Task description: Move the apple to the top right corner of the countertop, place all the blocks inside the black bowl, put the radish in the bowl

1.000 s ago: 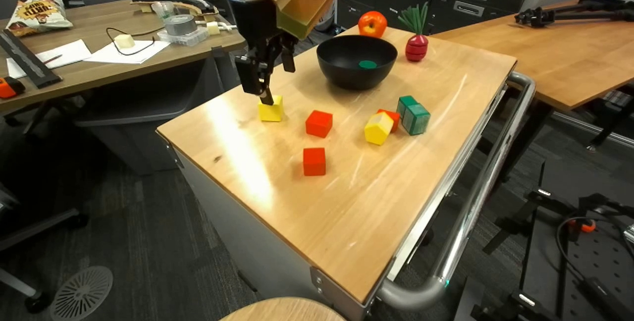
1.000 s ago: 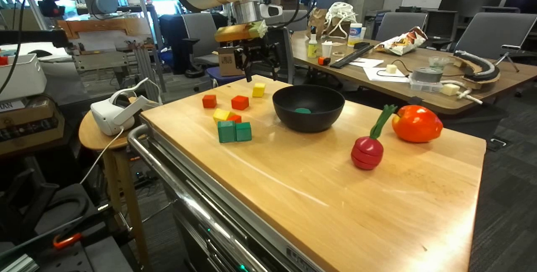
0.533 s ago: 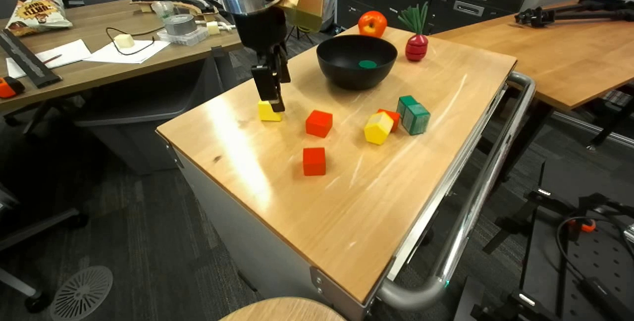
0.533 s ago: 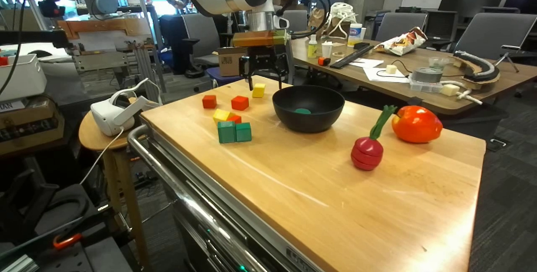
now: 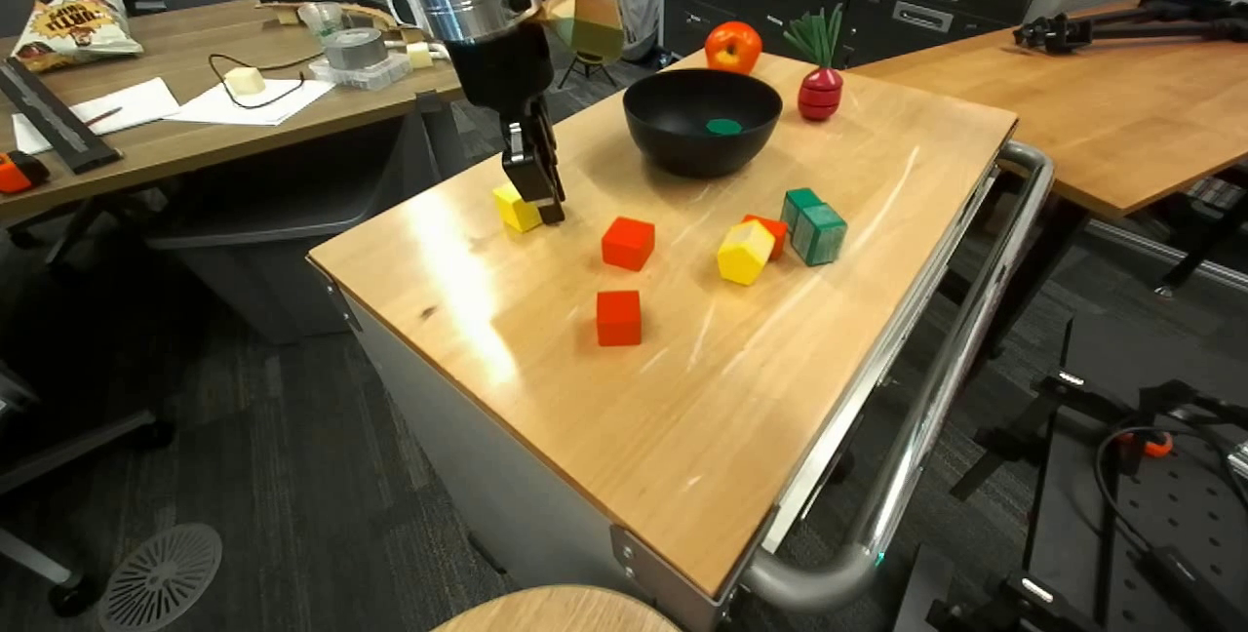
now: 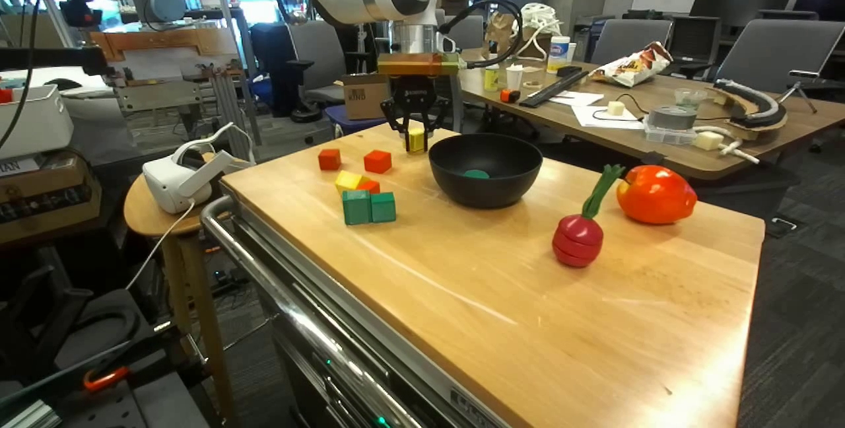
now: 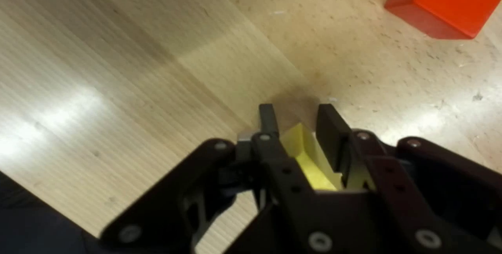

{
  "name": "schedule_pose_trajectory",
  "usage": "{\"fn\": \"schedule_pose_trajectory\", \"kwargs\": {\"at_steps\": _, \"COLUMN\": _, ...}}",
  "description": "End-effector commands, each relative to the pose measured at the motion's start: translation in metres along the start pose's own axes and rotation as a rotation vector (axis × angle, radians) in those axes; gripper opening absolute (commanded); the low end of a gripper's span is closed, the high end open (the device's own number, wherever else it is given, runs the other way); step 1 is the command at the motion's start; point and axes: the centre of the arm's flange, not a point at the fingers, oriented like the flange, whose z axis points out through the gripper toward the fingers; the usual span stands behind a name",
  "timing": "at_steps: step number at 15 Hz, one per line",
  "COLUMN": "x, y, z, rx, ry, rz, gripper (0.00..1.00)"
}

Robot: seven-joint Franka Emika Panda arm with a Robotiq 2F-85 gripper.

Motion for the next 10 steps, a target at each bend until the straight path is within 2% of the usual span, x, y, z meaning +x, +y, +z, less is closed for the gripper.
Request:
{"fn": "schedule_pose_trajectory", "kwargs": {"at_steps": 1, "x": 0.017, "y": 0.004, "z": -0.011, "rx": 0.012, "ry": -0.001, "rz": -0.040, "gripper": 0.04}}
{"fn": "schedule_pose_trajectory", "kwargs": {"at_steps": 2, "x": 0.019, "y": 0.003, "z": -0.013, "rx": 0.009, "ry": 0.000, "rz": -0.048, "gripper": 0.00}}
{"fn": "schedule_pose_trajectory", "kwargs": {"at_steps": 5, "x": 0.024, "y": -0.002, "z": -0.020, "rx": -0.005, "ry": -0.001, "rz": -0.067, "gripper": 0.03}}
{"fn": "schedule_pose_trajectory", "kwargs": {"at_steps": 6, "x": 0.024, "y": -0.004, "z": -0.023, "rx": -0.008, "ry": -0.002, "rz": -0.074, "gripper": 0.26}}
{"fn": "schedule_pose_trajectory", "kwargs": {"at_steps": 8, "x": 0.023, "y": -0.010, "z": -0.030, "rx": -0.006, "ry": -0.005, "rz": -0.061, "gripper": 0.29}}
{"fn": "schedule_pose_trajectory", "kwargs": {"at_steps": 10, "x": 0.022, "y": -0.014, "z": -0.039, "rx": 0.016, "ry": -0.017, "rz": -0.021, "gripper": 0.44}}
